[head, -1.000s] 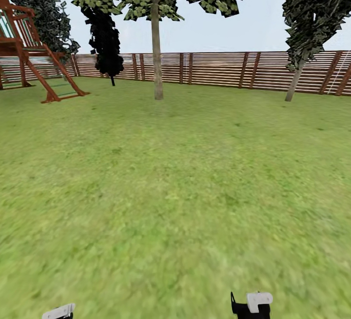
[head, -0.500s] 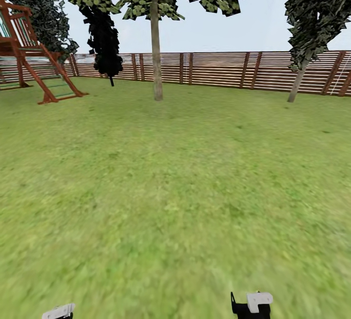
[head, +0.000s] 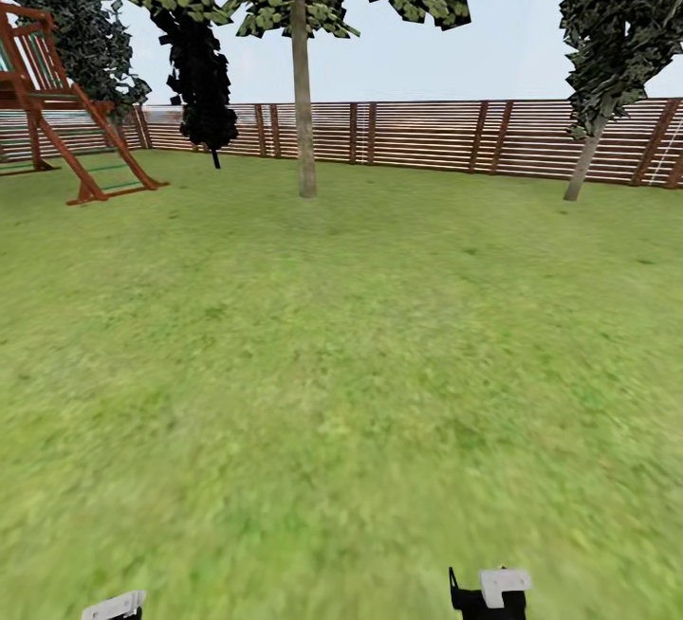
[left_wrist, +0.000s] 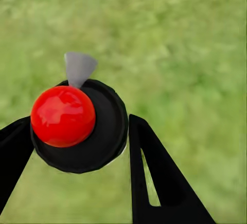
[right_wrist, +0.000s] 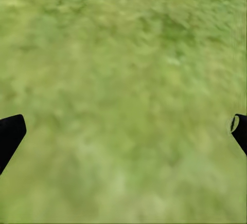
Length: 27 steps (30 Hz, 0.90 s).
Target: In the garden, pick up the pesticide atomizer on the floor and spray pesticide onto both trees until each tree trunk is fully covered.
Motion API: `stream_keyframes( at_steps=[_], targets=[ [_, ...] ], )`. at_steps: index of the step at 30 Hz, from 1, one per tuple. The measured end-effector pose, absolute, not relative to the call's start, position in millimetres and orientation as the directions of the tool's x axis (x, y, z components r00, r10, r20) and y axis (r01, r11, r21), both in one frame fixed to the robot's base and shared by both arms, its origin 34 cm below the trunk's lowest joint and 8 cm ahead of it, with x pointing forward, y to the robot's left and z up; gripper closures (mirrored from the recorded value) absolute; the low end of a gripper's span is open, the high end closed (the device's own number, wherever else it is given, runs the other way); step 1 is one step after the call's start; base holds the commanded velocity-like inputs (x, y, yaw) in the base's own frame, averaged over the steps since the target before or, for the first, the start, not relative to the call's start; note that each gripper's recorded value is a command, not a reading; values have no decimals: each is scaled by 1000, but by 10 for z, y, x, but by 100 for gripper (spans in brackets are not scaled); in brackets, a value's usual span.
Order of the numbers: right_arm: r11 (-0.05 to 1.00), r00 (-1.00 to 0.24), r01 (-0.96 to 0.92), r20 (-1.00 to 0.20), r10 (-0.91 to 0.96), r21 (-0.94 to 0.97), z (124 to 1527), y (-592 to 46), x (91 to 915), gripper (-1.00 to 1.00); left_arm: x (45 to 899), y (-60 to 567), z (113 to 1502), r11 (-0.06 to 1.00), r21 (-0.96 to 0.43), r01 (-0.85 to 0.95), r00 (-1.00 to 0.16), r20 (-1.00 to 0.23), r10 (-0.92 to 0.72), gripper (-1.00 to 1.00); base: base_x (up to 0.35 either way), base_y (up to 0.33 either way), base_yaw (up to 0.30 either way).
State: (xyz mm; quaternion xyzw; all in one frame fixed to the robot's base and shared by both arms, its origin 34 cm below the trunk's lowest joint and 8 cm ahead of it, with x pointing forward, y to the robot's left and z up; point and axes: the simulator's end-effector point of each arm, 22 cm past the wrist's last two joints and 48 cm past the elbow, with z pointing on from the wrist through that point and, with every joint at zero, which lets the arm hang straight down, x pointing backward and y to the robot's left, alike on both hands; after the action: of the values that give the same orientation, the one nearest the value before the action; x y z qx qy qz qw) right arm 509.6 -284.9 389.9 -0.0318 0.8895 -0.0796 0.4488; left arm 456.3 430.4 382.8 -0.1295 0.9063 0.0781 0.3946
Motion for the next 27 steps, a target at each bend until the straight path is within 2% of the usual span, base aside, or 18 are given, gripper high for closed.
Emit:
stream_keyframes(
  at_steps=[27],
  targets=[
    [985,-595,15,-793,-128,-170,3898,-2847,5096,-100,4564,4304,3828,954,39,-296,-655,-736,-173,100,338,71,0]
  ],
)
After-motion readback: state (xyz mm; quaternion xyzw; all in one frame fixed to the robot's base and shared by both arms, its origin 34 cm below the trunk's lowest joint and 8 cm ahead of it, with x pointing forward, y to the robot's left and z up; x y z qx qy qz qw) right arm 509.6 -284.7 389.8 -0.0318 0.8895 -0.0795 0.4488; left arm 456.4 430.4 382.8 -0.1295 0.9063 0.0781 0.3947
